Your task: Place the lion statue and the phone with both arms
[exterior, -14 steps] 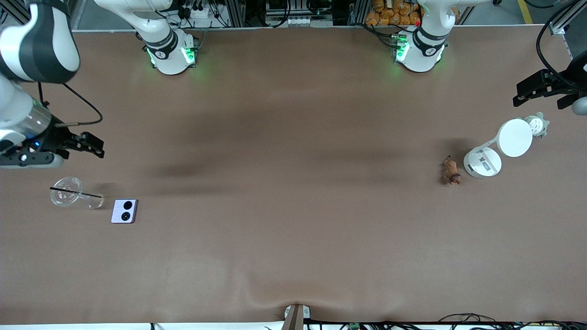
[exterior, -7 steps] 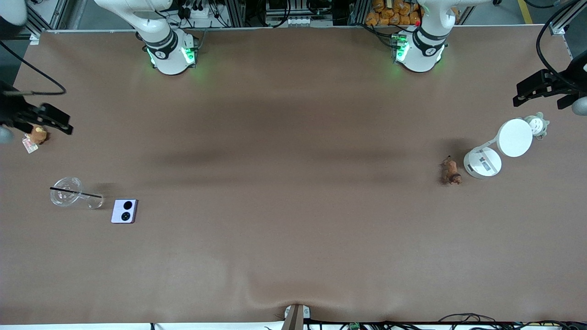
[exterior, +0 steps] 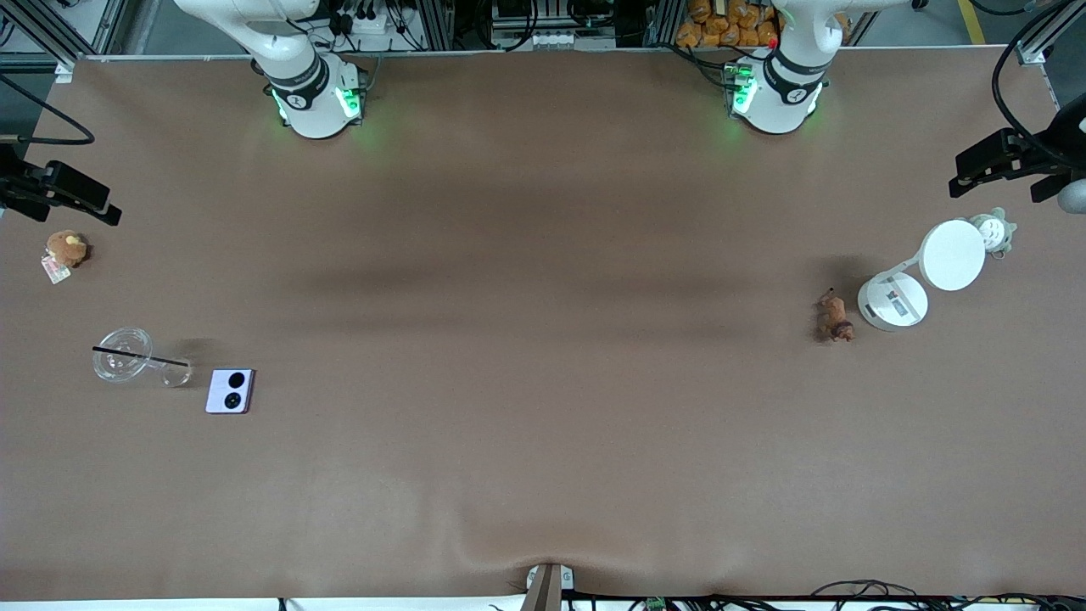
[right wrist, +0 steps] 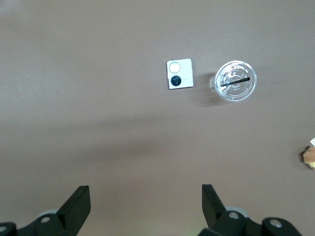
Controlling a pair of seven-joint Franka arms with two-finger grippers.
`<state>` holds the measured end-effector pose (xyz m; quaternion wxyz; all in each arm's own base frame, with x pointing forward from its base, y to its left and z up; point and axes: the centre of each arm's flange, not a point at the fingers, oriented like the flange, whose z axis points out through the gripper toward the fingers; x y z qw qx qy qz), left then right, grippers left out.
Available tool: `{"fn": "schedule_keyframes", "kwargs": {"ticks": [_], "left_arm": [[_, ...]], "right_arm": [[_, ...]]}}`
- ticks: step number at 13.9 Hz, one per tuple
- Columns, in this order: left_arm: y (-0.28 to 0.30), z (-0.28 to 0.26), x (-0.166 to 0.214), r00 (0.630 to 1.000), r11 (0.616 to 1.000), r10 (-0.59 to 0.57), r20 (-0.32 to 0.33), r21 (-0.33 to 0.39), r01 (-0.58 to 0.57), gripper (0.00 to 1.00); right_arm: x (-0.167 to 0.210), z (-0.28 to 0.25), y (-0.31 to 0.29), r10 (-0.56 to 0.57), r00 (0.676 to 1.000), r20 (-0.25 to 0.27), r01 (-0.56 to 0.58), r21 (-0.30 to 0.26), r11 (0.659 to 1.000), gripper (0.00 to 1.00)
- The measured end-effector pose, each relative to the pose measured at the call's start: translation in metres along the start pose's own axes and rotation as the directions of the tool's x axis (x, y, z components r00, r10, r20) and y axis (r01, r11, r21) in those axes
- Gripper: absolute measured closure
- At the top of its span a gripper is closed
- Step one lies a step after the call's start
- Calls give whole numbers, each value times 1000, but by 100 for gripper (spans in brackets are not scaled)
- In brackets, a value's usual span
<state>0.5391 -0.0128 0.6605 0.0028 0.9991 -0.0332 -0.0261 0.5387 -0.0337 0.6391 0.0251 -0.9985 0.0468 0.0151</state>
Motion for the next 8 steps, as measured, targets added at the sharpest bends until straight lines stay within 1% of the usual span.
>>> {"fn": "schedule_keyframes", "kwargs": {"ticks": [8], "left_arm": [[0,0,0,1000,1000,0,0,0,0,0]], "right_arm": [[-1,1,-1,-3,1000,6,3,0,1000,0]]}}
